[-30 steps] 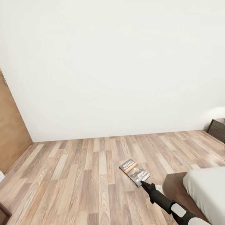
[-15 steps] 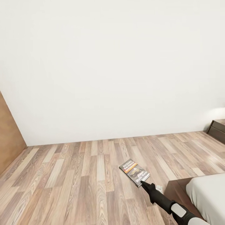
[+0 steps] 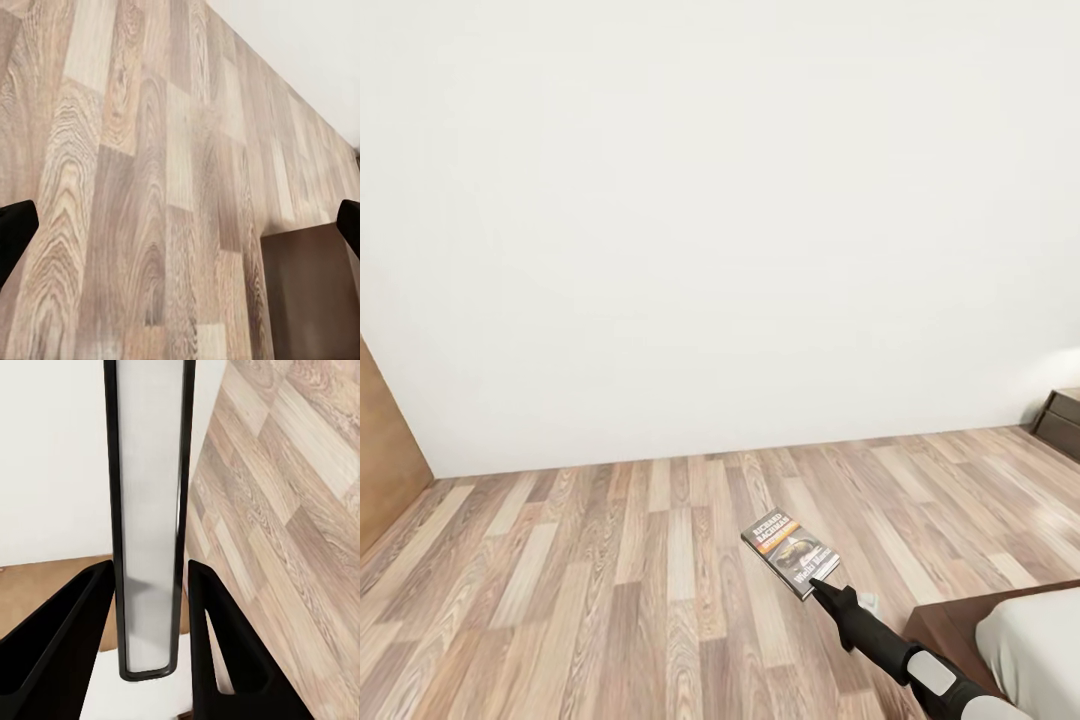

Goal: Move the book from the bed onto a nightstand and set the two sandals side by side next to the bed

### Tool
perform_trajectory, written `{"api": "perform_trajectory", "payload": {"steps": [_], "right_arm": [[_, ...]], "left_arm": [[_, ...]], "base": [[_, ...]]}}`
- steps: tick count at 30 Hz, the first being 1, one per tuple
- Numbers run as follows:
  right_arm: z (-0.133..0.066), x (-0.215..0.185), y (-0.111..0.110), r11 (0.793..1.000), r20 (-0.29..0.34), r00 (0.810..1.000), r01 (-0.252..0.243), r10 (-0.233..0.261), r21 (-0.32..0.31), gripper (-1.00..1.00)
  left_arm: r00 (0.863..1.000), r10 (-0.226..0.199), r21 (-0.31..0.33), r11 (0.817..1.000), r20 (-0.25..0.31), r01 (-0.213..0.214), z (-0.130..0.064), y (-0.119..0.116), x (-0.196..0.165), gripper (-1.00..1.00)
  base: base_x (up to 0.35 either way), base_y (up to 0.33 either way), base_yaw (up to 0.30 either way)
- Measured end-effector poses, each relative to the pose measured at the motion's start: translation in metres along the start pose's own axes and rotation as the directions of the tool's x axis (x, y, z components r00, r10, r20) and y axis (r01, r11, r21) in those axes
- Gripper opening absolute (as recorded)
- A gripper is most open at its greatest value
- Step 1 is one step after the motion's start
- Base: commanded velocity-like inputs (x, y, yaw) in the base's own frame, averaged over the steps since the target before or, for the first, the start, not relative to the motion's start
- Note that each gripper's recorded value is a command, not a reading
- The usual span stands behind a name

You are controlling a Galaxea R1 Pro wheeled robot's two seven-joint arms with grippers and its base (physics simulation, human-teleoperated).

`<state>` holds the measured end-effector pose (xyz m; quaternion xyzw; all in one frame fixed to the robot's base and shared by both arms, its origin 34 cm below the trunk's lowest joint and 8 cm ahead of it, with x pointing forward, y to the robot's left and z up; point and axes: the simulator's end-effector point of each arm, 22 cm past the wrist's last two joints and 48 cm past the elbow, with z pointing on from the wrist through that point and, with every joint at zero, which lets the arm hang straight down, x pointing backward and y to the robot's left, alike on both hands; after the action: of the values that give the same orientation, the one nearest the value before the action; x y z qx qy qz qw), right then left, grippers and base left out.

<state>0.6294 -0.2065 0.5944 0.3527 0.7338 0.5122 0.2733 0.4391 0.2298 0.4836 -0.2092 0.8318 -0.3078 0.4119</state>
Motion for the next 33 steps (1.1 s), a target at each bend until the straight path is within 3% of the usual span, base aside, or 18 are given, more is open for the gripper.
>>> {"api": "perform_trajectory", "payload": {"steps": [33], "right_arm": [[0.0000, -0.0001, 0.0000, 1.000, 0.000, 1.000, 0.000, 0.000, 0.000, -1.00]], "left_arm": [[1.000, -0.001, -0.003, 1.000, 0.001, 0.001, -0.0001, 0.0006, 0.0000, 1.00]], "base": [[0.217, 0.055, -0.093]]}}
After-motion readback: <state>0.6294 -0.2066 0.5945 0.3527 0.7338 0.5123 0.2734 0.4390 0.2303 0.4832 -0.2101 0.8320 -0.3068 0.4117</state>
